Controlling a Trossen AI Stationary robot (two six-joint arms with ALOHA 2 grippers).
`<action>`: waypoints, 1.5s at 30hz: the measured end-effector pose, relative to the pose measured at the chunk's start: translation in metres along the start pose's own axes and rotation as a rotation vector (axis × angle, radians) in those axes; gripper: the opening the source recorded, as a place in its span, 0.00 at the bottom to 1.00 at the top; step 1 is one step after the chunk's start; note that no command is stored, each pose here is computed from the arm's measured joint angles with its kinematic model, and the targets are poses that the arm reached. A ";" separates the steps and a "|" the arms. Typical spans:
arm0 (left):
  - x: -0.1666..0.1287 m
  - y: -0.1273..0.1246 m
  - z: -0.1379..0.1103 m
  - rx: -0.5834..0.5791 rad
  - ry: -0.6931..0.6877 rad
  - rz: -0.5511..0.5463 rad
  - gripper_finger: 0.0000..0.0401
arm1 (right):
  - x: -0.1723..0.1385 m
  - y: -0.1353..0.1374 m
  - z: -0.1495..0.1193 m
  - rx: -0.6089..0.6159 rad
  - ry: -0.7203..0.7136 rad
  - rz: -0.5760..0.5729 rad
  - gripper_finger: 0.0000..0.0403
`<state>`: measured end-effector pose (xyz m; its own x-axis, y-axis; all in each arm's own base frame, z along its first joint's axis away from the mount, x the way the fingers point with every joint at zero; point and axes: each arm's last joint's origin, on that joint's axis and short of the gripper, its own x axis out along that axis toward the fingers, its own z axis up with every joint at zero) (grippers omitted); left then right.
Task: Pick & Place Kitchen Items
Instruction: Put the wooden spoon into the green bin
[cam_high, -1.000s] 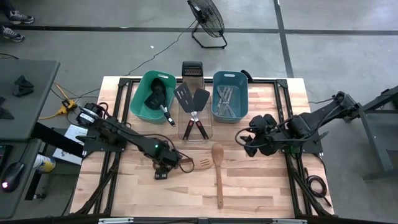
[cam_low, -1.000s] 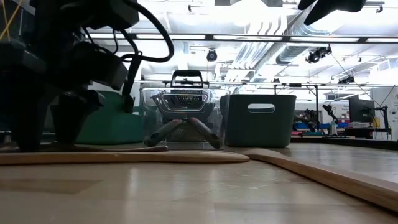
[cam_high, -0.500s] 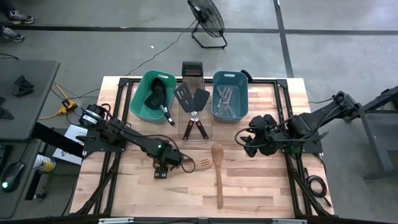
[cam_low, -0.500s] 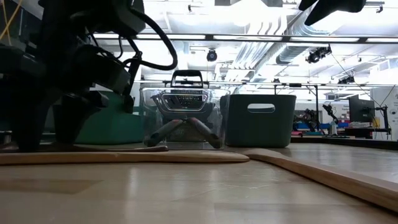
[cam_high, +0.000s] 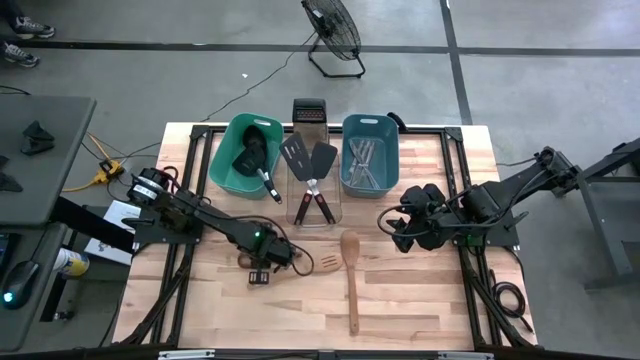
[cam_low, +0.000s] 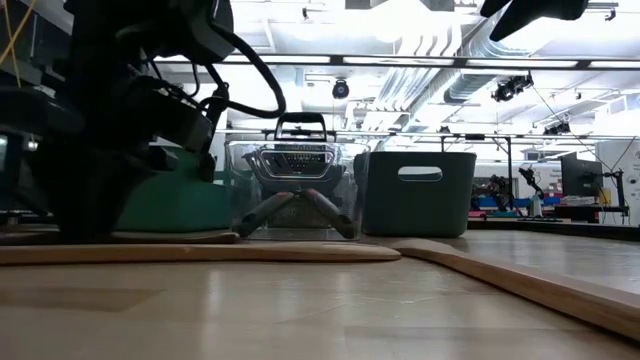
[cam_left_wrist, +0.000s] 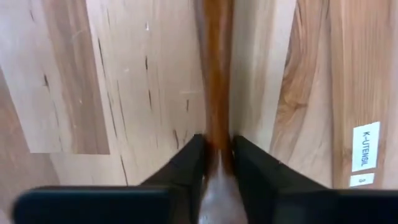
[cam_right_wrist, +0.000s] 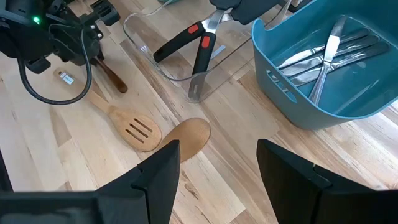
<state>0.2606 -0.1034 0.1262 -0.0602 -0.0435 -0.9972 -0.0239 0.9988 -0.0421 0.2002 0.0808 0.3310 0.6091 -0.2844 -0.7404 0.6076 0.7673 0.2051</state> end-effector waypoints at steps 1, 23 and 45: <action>0.000 0.000 0.000 -0.002 0.001 -0.002 0.16 | 0.000 0.000 0.000 0.000 0.000 0.000 0.51; -0.018 -0.005 0.010 0.002 -0.067 -0.007 0.11 | -0.006 0.010 -0.006 -0.067 -0.014 0.073 0.51; -0.031 -0.009 0.019 -0.027 -0.179 -0.003 0.10 | 0.048 0.072 -0.016 -0.050 0.005 0.232 0.51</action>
<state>0.2814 -0.1103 0.1559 0.1185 -0.0395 -0.9922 -0.0505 0.9977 -0.0458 0.2647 0.1314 0.3000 0.7270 -0.0945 -0.6801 0.4254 0.8395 0.3380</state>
